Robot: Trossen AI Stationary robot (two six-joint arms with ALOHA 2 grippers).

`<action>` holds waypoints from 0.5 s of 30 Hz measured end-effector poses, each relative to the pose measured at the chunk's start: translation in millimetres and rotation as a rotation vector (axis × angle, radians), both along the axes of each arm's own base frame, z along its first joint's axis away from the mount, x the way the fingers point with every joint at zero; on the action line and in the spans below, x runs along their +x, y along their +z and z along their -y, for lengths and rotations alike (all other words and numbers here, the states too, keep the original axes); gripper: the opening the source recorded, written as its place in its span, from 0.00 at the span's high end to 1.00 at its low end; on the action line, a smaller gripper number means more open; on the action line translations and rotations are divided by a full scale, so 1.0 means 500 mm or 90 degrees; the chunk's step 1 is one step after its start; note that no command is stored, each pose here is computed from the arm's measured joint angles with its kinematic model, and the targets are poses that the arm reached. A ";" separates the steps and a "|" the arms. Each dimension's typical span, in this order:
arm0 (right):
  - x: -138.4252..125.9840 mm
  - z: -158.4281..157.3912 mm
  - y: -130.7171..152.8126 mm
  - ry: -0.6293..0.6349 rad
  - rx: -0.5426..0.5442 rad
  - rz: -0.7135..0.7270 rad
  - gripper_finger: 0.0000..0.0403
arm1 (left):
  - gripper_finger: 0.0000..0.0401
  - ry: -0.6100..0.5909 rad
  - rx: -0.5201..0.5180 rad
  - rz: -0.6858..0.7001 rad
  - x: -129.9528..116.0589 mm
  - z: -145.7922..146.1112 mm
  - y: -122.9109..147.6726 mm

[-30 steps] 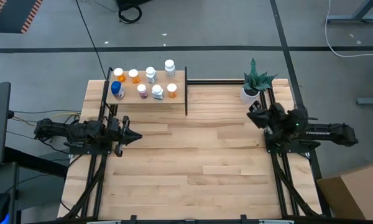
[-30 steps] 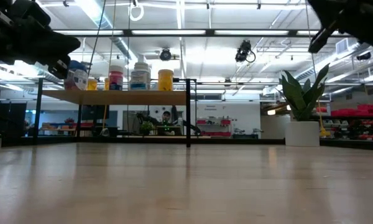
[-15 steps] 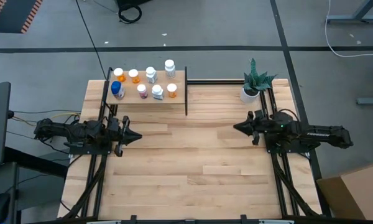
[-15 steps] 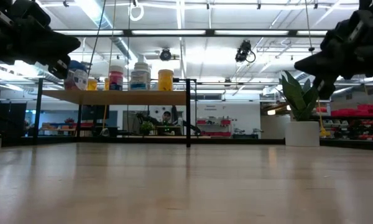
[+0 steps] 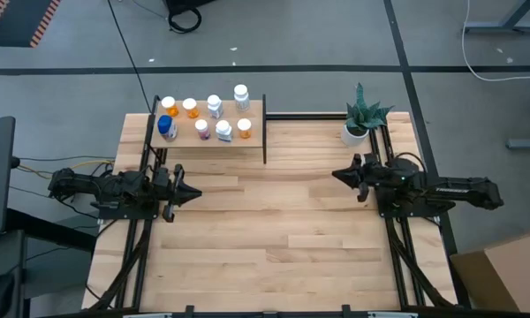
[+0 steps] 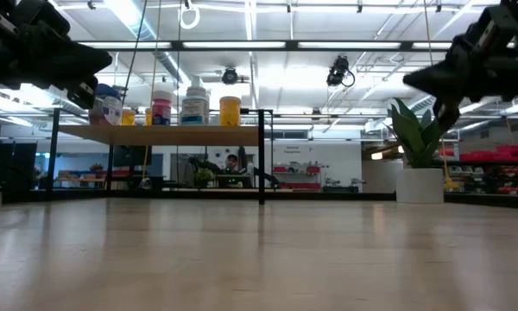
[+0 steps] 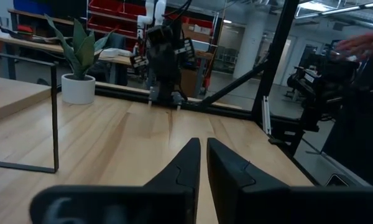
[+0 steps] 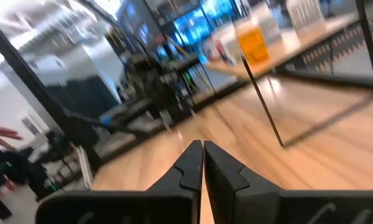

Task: Pick and place medicine bottles onto shelf by color
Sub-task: Return to Home Position

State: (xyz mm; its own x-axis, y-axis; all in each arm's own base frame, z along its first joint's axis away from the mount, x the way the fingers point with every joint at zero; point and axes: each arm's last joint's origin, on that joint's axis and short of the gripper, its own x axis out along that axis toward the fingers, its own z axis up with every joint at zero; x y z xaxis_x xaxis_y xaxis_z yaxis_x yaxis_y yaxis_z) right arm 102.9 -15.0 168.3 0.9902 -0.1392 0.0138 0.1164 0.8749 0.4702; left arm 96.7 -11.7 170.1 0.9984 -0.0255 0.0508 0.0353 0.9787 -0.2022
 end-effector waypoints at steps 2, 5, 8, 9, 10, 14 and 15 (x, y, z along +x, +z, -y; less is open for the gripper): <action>0.001 0.000 0.012 0.000 -0.006 0.039 0.95 | 0.92 0.000 0.000 0.003 0.000 0.000 0.001; -0.002 0.000 0.036 0.000 -0.017 0.116 0.95 | 0.93 0.000 -0.001 0.006 0.000 0.000 0.002; -0.009 -0.001 0.060 0.000 -0.030 0.198 0.95 | 0.92 0.000 -0.001 0.007 0.000 0.000 0.002; -0.012 -0.002 0.069 0.000 -0.034 0.229 0.95 | 0.92 0.000 -0.001 0.008 0.000 0.000 0.003; -0.016 -0.002 0.078 0.000 -0.039 0.259 0.95 | 0.91 0.000 -0.001 0.010 0.000 0.000 0.003; -0.035 -0.005 0.112 0.000 -0.058 0.388 0.95 | 0.90 0.000 -0.001 0.011 0.000 0.000 0.003; -0.041 -0.006 0.119 0.000 -0.062 0.419 0.95 | 0.90 0.000 -0.001 0.011 0.000 0.000 0.003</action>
State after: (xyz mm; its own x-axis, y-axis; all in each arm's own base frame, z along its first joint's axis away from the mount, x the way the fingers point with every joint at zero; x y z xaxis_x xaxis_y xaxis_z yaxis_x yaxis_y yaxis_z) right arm 82.4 -12.0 227.9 0.7707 -0.1066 0.6282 -0.1677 0.9172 0.3613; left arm 96.6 -11.7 171.7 0.9974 -0.0256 0.0674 0.0389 0.9782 -0.2039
